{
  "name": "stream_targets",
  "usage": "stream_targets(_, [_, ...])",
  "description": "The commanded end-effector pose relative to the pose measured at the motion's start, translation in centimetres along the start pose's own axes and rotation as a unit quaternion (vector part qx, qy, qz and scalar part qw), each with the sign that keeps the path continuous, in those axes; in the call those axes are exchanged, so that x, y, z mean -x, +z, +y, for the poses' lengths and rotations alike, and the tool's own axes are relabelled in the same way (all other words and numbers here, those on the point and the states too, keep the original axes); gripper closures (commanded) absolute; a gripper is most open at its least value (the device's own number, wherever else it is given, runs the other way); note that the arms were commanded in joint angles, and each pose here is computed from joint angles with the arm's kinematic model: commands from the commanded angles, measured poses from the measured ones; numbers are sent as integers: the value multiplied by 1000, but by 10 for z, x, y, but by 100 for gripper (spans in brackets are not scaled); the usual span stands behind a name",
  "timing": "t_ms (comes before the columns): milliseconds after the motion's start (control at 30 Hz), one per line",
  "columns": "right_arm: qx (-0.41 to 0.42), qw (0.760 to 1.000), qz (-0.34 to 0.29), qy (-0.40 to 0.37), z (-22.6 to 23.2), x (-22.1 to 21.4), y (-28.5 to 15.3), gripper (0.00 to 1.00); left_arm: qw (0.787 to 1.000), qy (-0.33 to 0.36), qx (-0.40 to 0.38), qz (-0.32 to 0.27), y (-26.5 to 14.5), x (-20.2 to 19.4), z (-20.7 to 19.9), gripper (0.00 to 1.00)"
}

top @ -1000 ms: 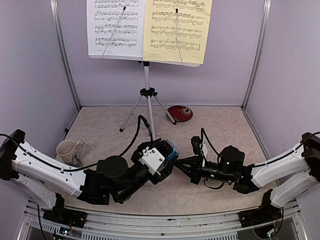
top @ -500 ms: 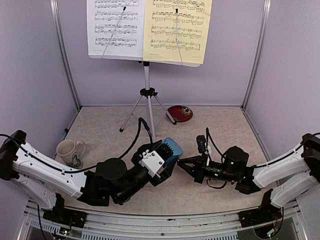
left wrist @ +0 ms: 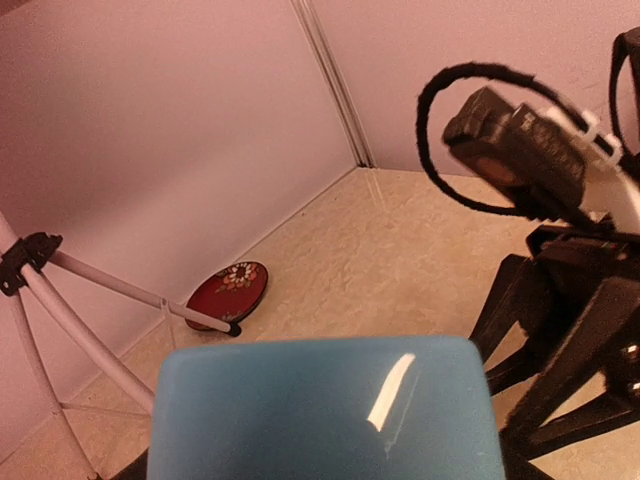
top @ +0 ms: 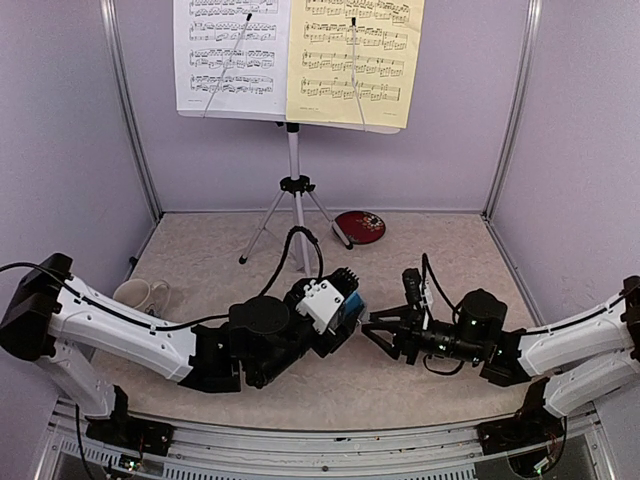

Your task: Set up the instrument practice props

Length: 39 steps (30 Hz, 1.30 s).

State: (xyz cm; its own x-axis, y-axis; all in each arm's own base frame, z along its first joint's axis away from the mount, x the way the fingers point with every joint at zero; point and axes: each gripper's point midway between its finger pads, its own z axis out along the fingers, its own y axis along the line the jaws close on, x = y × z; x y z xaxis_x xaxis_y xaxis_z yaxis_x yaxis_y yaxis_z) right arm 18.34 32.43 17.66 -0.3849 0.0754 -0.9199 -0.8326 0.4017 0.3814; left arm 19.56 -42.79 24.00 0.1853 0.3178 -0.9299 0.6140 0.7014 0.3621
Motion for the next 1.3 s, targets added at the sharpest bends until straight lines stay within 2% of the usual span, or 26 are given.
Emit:
stream_targets(0, [-16,1000,13,5,-6,-14,-20,47,996,-84,-15,-22,18,13,6,62])
stream_targets(200, [-37,999,19,7,-10,-14,-36,27,993,-103,-56,-8,39,-5,-9,62])
stream_targets(500, [-123,992,0,6,-30,15,-46,12,984,-121,-132,16,59,-20,-52,61])
stream_targets(600, [-138,990,3,6,-32,24,-45,6,981,-128,-146,23,61,-22,-59,57])
stream_targets(800, [-136,990,-22,21,-23,57,-43,4,976,-145,-156,35,58,-29,-55,31])
stream_targets(1033, [-140,990,-18,18,-21,68,-38,4,972,-167,-167,17,42,-17,-38,13])
stream_targets(1133, [-151,988,-14,20,-24,69,-36,4,970,-172,-173,5,32,-12,-34,11])
stream_targets(1267, [-170,985,-6,21,-31,68,-33,4,969,-170,-177,3,28,-11,-31,15])
